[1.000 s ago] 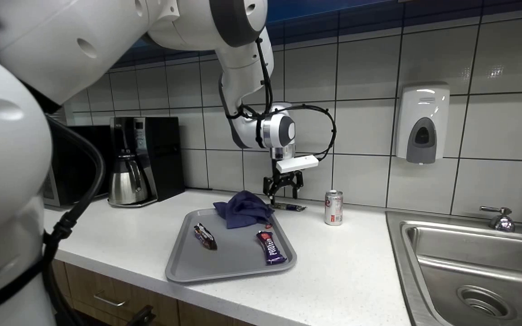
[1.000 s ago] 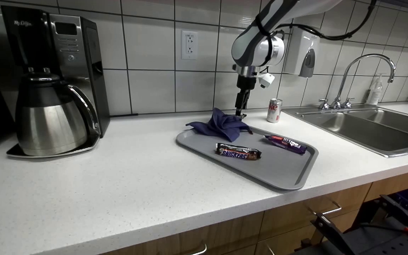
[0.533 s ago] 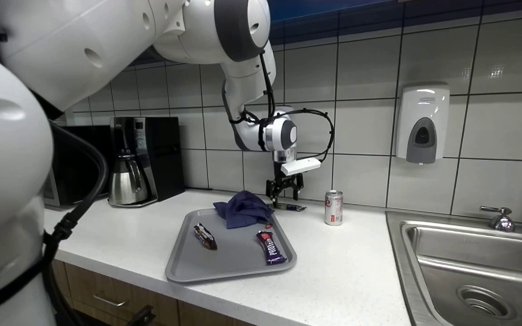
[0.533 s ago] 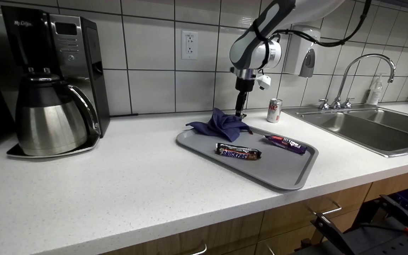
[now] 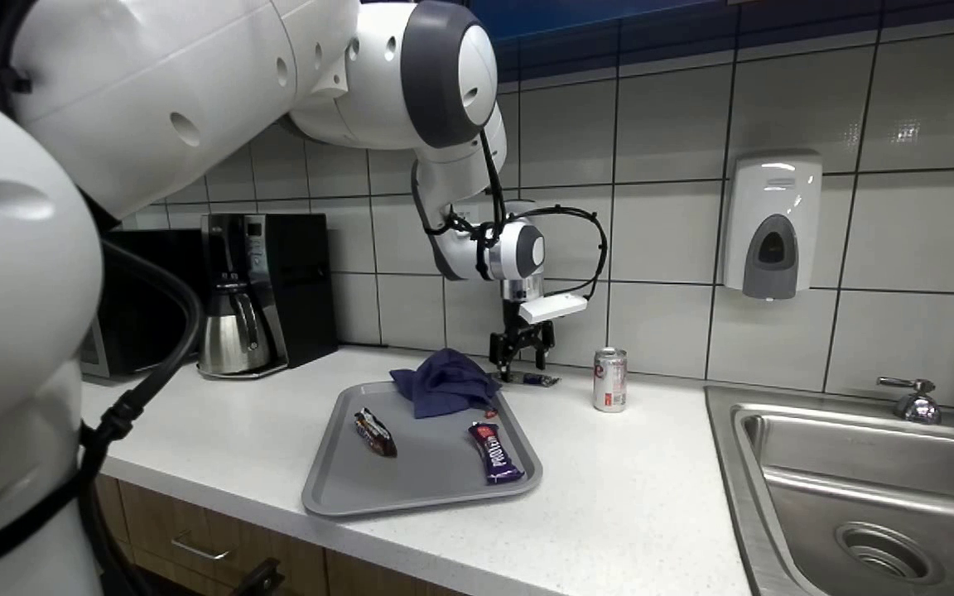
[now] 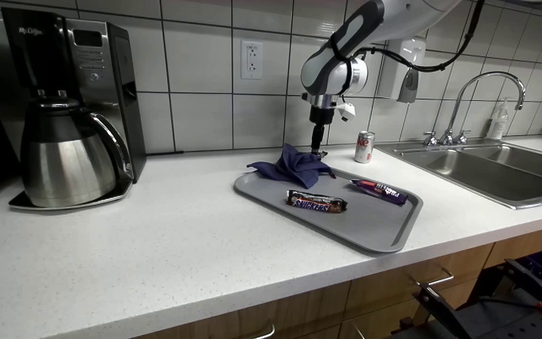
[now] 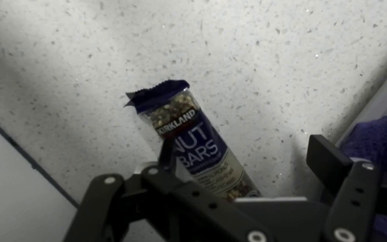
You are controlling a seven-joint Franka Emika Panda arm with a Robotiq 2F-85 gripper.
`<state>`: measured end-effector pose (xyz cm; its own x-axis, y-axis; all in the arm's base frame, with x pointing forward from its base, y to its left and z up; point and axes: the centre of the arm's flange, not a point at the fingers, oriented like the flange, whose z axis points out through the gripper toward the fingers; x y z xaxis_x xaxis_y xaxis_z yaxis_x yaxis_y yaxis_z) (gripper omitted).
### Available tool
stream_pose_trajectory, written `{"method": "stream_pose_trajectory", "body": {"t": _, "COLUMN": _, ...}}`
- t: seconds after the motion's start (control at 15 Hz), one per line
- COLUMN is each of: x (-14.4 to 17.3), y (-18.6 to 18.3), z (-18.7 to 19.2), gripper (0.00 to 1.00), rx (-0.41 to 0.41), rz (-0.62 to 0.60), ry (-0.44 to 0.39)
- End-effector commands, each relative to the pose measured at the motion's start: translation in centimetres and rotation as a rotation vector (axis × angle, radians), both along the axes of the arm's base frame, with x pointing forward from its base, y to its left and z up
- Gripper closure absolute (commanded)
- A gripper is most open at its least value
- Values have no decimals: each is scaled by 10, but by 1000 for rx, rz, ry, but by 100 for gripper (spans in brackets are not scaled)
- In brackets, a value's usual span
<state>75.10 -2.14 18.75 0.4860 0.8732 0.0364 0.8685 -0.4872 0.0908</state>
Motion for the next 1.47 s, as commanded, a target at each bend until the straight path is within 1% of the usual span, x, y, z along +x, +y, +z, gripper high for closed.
{"method": "stream_pose_trajectory", "body": {"t": 0.0, "x": 28, "y": 0, "z": 1, "gripper": 0, "rx": 4, "rz": 61, "ry": 22}}
{"method": "stream_pose_trajectory", "body": {"t": 0.27, "x": 33, "y": 1, "z": 0, "gripper": 0, "rx": 5, "rz": 108, "ry": 40}}
{"method": "stream_pose_trajectory", "body": {"t": 0.6, "x": 37, "y": 1, "z": -1, "gripper": 0, "rx": 7, "rz": 135, "ry": 60}}
{"method": "stream_pose_trajectory", "body": {"t": 1.0, "x": 37, "y": 3, "z": -12, "gripper": 0, "rx": 1, "rz": 140, "ry": 80}}
{"method": "stream_pose_trajectory", "body": {"t": 1.4, "x": 38, "y": 3, "z": -13, "gripper": 0, "rx": -1, "rz": 152, "ry": 78}}
